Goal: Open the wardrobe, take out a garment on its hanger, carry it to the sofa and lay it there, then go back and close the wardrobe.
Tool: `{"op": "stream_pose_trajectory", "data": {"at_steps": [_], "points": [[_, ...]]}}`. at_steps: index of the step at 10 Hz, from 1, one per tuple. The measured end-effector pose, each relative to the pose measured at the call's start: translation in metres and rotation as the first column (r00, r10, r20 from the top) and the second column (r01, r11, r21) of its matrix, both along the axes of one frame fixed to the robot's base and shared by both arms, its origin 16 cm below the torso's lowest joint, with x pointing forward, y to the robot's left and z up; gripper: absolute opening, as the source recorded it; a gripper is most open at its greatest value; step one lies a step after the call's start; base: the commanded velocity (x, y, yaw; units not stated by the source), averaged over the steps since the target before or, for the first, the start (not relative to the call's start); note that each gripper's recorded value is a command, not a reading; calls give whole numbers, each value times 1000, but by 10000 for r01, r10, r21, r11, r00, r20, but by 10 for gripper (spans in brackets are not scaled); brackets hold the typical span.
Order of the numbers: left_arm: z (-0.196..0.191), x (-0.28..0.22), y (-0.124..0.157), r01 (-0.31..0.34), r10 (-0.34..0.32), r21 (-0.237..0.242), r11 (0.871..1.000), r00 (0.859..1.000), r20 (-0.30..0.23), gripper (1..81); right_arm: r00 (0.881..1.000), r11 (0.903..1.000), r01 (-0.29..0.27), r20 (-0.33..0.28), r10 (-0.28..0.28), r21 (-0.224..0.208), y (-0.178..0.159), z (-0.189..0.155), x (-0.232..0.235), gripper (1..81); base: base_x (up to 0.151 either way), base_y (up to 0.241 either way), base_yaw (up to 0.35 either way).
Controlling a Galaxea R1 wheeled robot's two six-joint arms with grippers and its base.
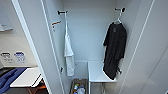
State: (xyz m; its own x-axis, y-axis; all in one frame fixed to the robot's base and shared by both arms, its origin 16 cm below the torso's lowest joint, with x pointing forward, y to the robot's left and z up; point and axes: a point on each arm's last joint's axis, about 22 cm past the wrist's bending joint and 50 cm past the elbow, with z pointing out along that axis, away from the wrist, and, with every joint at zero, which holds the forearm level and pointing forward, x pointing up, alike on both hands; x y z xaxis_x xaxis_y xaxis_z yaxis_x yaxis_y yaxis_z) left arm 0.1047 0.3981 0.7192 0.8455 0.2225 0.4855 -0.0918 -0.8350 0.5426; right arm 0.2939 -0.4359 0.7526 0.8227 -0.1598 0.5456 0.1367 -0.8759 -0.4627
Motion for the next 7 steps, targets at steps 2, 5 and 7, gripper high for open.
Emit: {"op": "stream_pose_trajectory", "data": {"at_steps": [2, 5, 7], "points": [[-45, 7, -34, -493, 507, -591, 9970, 9985, 223, 811, 9960, 9962, -73, -882, 149, 864, 58, -58, -34, 811, 0, 0, 0], [-113, -28, -47, -737, 724, -220, 9970, 9960, -527, 811, 9708, 9934, 287, -2399, -13, 1109, 91, -132, -118, 811, 0, 0, 0], [-151, -41, -65, -617, 621, 67, 9981, 9942, -884, 811, 9505, 9871, 390, -3105, 114, 1556, 129, -156, -168, 811, 0, 0, 0]]}}
